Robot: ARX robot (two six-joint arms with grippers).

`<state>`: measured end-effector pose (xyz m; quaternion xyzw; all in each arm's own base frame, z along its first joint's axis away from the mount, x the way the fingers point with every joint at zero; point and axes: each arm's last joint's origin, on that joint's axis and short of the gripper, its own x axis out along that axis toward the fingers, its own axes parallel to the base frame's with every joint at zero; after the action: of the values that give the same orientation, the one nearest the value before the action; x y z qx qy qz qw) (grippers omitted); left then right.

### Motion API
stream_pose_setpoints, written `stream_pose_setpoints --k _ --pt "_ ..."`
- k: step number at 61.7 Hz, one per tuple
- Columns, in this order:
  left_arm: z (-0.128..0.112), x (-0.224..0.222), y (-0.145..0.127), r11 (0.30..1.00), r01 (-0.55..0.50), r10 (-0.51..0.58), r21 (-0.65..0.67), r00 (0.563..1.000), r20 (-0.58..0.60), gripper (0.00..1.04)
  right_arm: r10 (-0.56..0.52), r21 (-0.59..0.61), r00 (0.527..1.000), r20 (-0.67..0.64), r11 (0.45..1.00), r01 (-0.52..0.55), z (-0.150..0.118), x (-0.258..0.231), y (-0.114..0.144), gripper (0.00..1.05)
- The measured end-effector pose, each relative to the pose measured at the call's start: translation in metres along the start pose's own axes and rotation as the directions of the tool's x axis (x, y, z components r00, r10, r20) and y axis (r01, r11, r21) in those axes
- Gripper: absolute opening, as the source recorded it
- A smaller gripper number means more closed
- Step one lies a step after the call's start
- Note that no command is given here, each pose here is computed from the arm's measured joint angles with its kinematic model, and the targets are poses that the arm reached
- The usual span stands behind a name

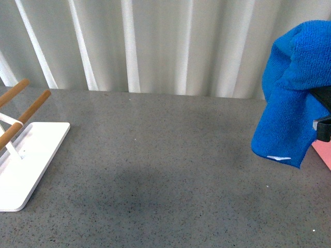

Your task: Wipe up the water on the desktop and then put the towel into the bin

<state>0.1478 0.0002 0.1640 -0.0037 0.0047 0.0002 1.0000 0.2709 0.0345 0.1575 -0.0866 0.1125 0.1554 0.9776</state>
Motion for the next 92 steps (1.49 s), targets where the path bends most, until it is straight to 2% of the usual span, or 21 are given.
stream_pose_setpoints --k 37,82,85,92 --pt "0.010 -0.023 0.000 1.000 0.000 0.000 0.000 0.999 0.033 0.04 -0.011 -0.002 1.000 0.001 1.000 0.011 0.004 0.001 0.001 0.04" --pt "0.010 -0.041 0.000 1.000 0.000 0.000 0.000 0.999 0.035 0.04 -0.019 0.005 1.000 -0.009 1.000 0.019 0.004 0.001 0.003 0.04" --pt "0.005 -0.047 0.000 1.000 0.000 0.000 0.000 1.000 0.000 0.04 -0.014 0.004 1.000 -0.015 1.000 0.014 0.004 0.001 0.005 0.04" --pt "0.007 -0.051 0.000 1.000 -0.001 0.001 0.000 0.999 0.032 0.04 -0.010 0.002 1.000 -0.020 1.000 0.010 0.004 0.002 0.008 0.04"
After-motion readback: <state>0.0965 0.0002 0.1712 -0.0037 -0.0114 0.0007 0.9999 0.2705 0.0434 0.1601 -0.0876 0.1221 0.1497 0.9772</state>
